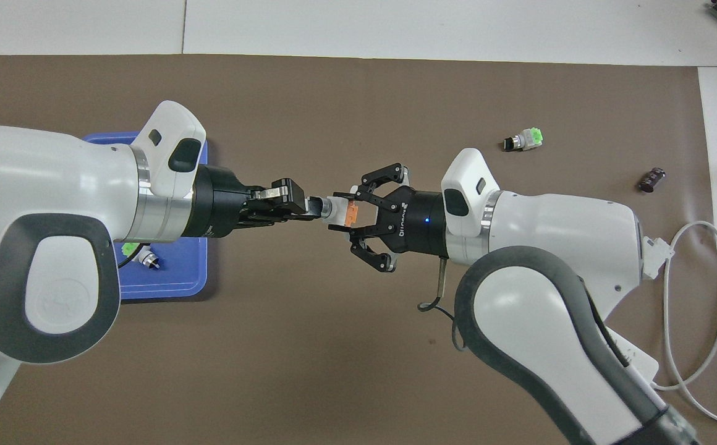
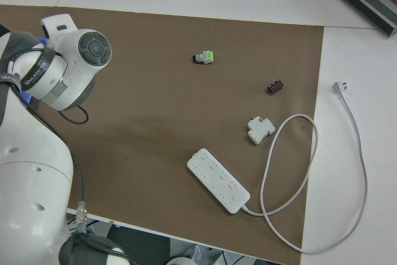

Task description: Turn and place switch with both arms

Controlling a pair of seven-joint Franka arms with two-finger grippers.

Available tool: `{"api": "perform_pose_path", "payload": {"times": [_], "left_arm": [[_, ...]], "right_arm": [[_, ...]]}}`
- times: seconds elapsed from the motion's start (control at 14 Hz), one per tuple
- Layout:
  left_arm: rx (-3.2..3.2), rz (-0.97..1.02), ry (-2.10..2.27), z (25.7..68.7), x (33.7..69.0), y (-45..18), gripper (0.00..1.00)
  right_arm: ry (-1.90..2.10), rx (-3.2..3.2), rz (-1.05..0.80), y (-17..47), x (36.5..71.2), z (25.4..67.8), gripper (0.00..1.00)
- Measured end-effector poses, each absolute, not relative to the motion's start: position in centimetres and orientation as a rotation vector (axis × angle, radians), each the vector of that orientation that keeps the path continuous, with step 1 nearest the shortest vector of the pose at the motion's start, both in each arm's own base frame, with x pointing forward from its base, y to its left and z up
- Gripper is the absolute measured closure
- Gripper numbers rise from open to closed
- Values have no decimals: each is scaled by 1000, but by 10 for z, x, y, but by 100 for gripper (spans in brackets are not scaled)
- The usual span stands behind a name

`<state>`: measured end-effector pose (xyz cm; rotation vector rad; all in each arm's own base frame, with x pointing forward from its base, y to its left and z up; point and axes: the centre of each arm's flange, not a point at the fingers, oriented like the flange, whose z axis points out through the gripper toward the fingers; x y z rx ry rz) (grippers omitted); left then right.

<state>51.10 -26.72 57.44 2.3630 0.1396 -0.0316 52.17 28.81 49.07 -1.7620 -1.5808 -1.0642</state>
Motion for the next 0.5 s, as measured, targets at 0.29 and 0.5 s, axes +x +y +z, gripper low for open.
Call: {"api": "perform_pose_path", "payload": {"times": [0.29,0.5], "left_arm": [[2364,-128,399,575,509,-270,90],[2325,-210,612,575,509,-270,90]], "right_arm": [[-1585,-1761,-1056,289,520,488,58],[-1585,-1761,-1056,290,520,488,58]]}}
